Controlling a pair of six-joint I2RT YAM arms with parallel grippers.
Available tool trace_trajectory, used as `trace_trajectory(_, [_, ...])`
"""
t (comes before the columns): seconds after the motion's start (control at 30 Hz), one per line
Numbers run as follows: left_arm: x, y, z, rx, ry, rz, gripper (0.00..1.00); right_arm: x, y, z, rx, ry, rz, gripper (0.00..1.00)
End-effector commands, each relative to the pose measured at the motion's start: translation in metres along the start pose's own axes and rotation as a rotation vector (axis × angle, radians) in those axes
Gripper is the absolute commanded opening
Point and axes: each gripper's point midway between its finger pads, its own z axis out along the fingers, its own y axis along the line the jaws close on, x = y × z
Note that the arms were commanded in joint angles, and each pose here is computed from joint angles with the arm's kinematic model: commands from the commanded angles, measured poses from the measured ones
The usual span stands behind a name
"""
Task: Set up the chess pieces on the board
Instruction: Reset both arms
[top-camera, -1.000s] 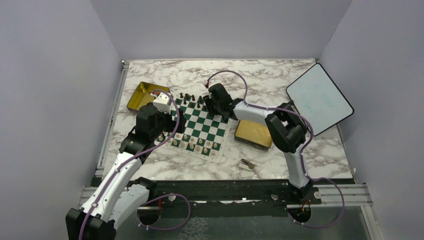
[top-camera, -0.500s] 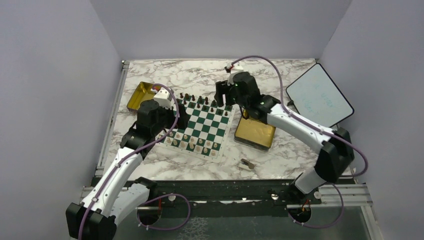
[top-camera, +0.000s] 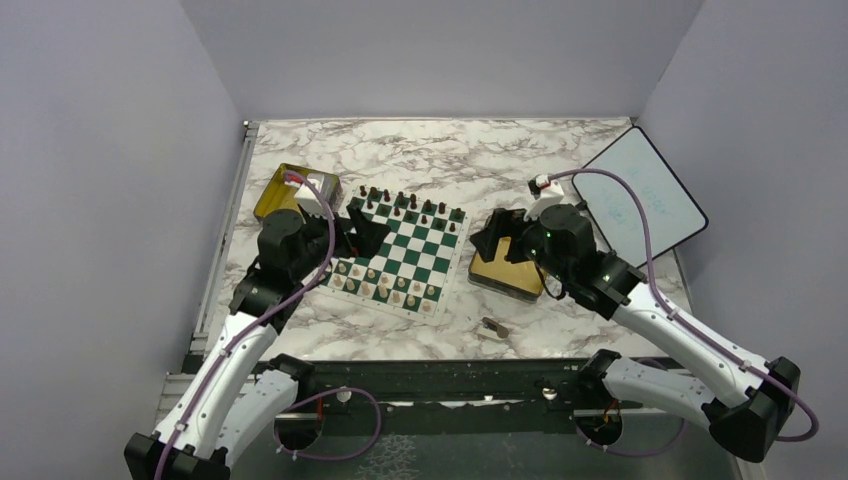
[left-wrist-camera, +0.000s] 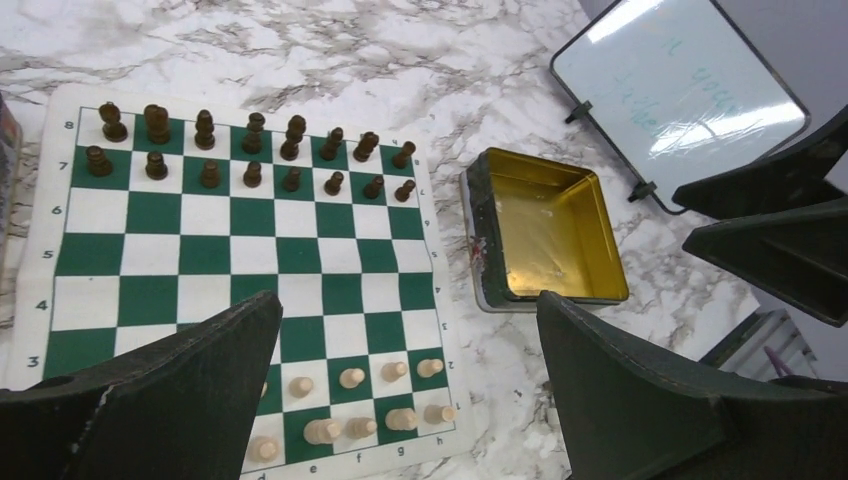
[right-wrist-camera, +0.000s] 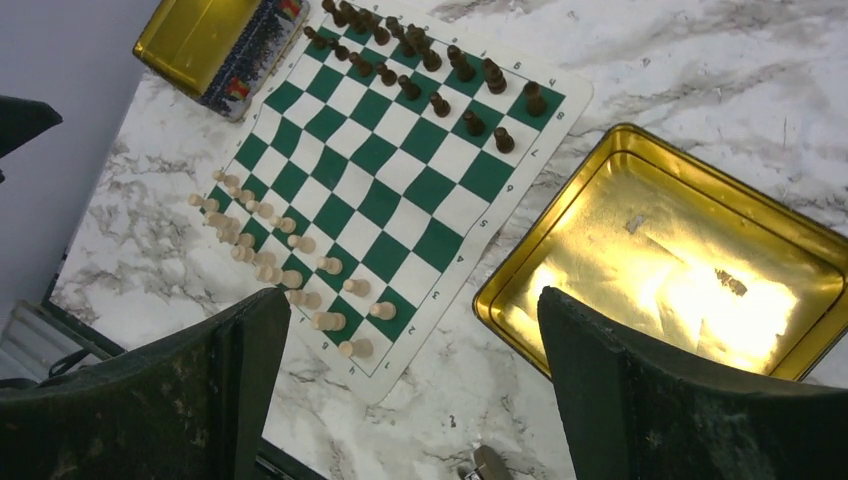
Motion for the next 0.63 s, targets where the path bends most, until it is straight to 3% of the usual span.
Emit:
trace_trajectory(0.0, [0.004, -0.013, -0.006, 0.075, -0.041, -0.063, 0.99, 0.017, -0.01, -0.008, 0.05, 0.018, 0.118, 1.0])
trace_trajectory(0.6, [0.013, -0.007, -0.014, 0.069, -0.074, -0.016, 0.99, 0.013, -0.011, -0.014, 0.049, -0.015, 0.167, 1.0])
